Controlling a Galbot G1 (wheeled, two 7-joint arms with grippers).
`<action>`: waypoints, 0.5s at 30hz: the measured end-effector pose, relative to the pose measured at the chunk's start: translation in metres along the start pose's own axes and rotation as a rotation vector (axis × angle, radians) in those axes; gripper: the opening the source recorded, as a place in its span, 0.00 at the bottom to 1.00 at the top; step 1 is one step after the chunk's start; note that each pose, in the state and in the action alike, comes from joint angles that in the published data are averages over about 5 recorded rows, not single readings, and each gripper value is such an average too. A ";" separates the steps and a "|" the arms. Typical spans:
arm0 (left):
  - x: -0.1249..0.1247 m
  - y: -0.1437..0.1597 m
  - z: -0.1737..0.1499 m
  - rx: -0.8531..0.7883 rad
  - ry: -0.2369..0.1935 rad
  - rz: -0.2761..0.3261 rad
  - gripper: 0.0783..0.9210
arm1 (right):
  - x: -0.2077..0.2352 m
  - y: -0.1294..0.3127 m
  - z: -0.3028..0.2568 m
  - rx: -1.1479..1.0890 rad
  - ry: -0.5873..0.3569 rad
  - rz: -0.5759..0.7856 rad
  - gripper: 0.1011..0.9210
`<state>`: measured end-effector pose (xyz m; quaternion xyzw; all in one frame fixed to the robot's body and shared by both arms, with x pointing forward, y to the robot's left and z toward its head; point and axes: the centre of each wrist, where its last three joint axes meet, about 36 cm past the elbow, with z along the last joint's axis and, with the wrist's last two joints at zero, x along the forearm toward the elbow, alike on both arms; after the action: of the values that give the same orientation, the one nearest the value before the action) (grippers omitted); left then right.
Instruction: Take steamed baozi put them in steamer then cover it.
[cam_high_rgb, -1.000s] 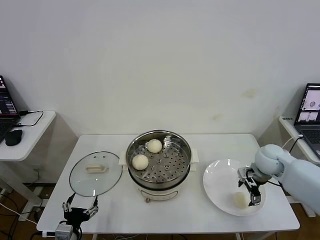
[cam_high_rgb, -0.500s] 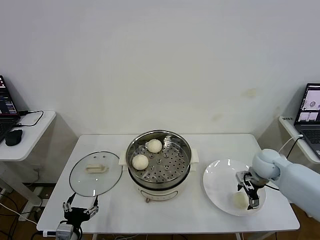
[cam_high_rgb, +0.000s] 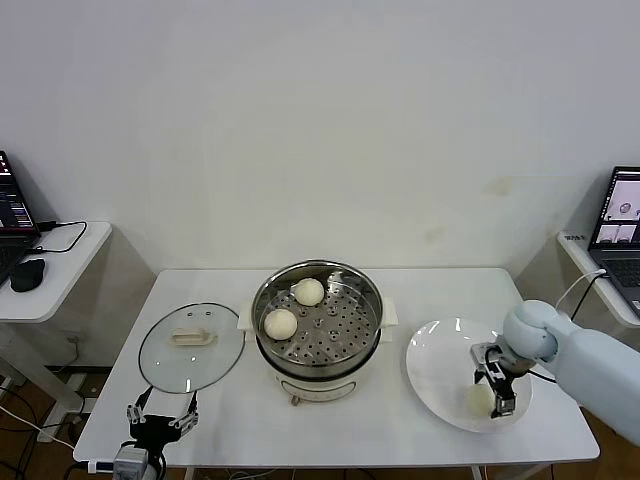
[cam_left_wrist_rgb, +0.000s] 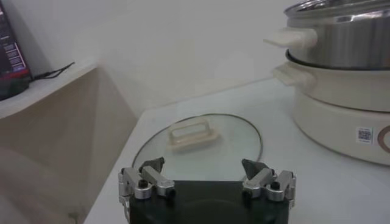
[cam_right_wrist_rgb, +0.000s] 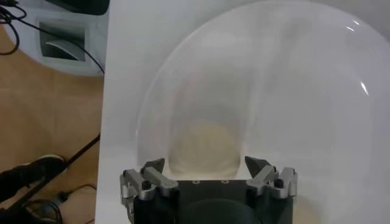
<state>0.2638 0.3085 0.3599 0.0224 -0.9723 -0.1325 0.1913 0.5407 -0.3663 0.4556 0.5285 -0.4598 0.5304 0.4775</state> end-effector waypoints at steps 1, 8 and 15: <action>0.000 0.000 0.000 0.000 0.000 0.000 0.88 | 0.000 0.000 0.000 -0.001 -0.001 0.000 0.70; -0.001 -0.002 -0.001 0.003 -0.002 0.004 0.88 | 0.012 -0.001 0.004 -0.010 -0.007 0.013 0.61; -0.005 -0.006 -0.002 0.012 -0.010 0.008 0.88 | 0.045 -0.010 0.014 -0.033 -0.035 0.052 0.60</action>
<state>0.2690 0.3023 0.3582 0.0192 -0.9741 -0.1261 0.1868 0.5534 -0.3777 0.5002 0.5177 -0.4903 0.5258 0.4638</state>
